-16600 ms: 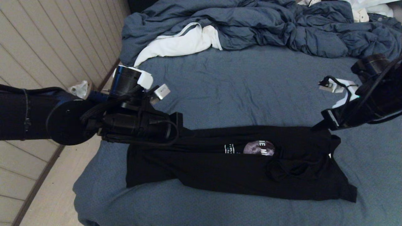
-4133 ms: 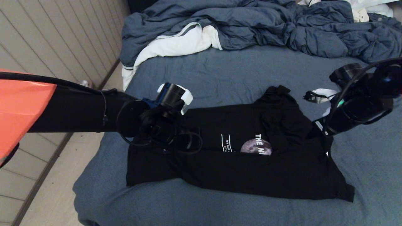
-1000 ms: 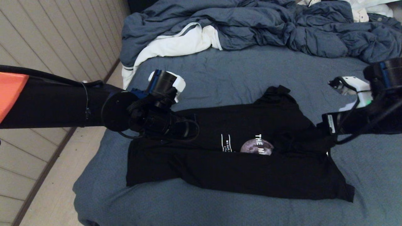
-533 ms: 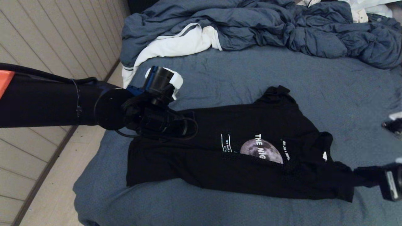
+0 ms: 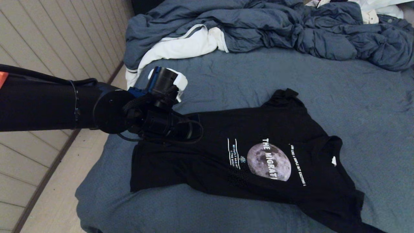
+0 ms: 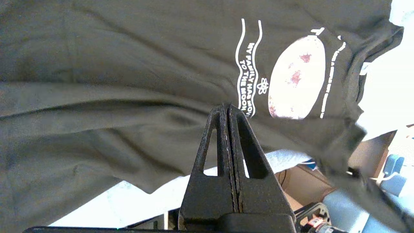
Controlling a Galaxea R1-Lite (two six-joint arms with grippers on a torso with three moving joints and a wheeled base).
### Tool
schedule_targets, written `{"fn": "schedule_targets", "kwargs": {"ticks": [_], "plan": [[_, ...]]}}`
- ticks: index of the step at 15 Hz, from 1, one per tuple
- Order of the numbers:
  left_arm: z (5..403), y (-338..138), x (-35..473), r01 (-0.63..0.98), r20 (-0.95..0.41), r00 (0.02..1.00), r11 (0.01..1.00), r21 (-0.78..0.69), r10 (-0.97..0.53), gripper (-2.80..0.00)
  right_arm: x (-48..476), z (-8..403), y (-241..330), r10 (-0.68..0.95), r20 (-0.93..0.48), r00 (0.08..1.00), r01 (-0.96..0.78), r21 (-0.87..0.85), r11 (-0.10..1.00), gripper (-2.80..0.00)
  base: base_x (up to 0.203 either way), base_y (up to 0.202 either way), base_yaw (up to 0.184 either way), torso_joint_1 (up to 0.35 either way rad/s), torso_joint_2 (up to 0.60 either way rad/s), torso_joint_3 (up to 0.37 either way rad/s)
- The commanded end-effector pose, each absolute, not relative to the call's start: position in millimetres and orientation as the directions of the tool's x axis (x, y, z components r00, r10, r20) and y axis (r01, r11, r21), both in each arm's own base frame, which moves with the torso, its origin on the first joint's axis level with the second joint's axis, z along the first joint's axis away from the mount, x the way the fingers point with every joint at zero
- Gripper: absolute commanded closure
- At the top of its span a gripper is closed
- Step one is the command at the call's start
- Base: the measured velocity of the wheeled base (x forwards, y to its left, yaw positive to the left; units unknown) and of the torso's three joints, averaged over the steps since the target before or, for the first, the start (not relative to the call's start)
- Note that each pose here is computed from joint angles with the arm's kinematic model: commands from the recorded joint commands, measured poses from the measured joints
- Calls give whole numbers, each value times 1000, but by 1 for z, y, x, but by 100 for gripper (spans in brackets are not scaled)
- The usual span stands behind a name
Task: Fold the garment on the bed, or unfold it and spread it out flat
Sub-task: Unford the black T-shirt
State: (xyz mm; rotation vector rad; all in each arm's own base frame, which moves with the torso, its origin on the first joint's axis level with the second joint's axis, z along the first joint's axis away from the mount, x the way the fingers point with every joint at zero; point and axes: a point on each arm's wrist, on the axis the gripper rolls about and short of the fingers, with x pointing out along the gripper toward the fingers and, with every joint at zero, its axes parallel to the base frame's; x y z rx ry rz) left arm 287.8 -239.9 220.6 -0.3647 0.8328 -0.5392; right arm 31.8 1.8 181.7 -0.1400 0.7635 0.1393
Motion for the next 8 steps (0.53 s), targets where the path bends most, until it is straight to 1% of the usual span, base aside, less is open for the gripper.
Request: {"fn": "schedule_targets", "kwargs": {"ticks": [1,8], "plan": [[219,-241,289,302,-600,550,808,-507,-582,0,3,173,2,81,-702,708,-186,-75,980,0,0,0,0,0,0,0],[216,-242,290,300,-607,543,810,-505,-580,0,-18,159,1,86,-743,664,-198,-63,978,0,0,0,0,0,0,0]]}}
